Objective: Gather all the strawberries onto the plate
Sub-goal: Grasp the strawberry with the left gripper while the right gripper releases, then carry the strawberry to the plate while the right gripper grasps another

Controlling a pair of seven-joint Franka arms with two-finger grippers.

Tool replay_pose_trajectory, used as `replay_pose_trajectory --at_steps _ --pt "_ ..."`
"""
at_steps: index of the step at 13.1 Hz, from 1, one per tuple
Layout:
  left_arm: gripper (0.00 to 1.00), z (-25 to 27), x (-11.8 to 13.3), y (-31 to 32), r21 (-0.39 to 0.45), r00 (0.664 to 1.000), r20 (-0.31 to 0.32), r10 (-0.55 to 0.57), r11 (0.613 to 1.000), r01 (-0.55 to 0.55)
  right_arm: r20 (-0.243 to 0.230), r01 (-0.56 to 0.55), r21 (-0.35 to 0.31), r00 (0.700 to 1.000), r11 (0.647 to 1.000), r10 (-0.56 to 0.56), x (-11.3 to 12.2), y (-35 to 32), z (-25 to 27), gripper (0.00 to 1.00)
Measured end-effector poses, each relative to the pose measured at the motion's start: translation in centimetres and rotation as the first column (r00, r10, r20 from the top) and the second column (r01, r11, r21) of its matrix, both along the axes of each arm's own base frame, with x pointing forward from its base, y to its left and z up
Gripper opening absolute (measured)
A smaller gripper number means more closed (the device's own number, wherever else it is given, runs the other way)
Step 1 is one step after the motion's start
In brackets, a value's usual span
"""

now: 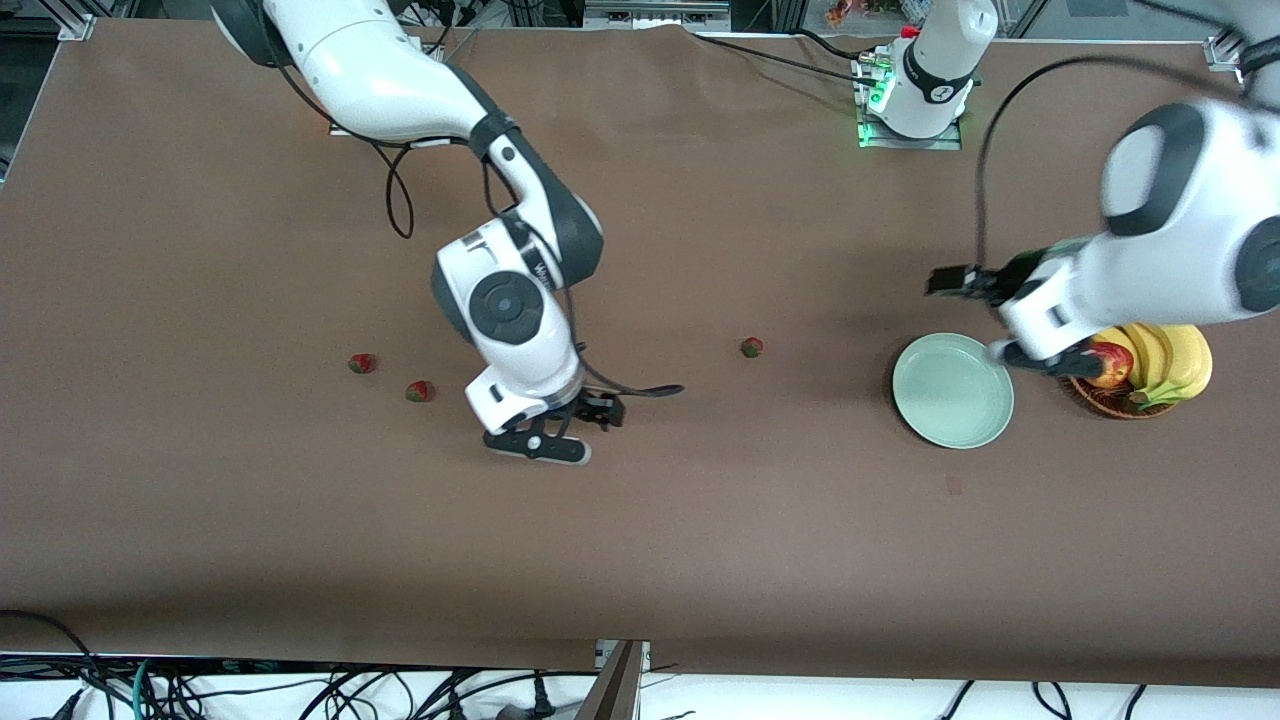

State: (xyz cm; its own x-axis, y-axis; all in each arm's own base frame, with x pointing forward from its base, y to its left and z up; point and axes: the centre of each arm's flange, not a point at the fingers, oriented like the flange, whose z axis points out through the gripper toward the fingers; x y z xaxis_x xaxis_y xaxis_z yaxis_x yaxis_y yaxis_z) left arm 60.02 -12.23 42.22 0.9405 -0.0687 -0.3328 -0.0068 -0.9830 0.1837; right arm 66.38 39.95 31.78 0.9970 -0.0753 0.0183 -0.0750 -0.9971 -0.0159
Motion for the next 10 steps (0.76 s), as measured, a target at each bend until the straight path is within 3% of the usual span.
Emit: replay_pose_trajectory --at_steps 2,5,8,10 --pt "1.00 -4.9 0.3 -7.2 0.037 0.999 0.035 0.029 0.999 -0.030 -0.093 -0.072 -0.050 0.993 0.996 0.067 1.4 -4.8 -1.0 1.00" --pt "1.00 -12.7 -0.9 -15.1 0.072 0.994 0.090 0.062 0.995 -0.068 -0.202 -0.154 -0.063 0.970 0.986 0.138 3.0 -11.7 -2.6 1.00" --pt "1.00 -19.0 -3.2 -17.9 0.096 0.992 0.107 0.064 0.993 -0.074 -0.274 -0.205 -0.057 0.944 0.977 0.182 3.5 -16.9 -5.5 1.00" --pt "1.00 -21.1 -4.0 -18.5 0.109 0.992 0.106 0.074 0.990 -0.086 -0.297 -0.224 -0.045 0.933 0.973 0.201 3.7 -20.0 -7.3 1.00"
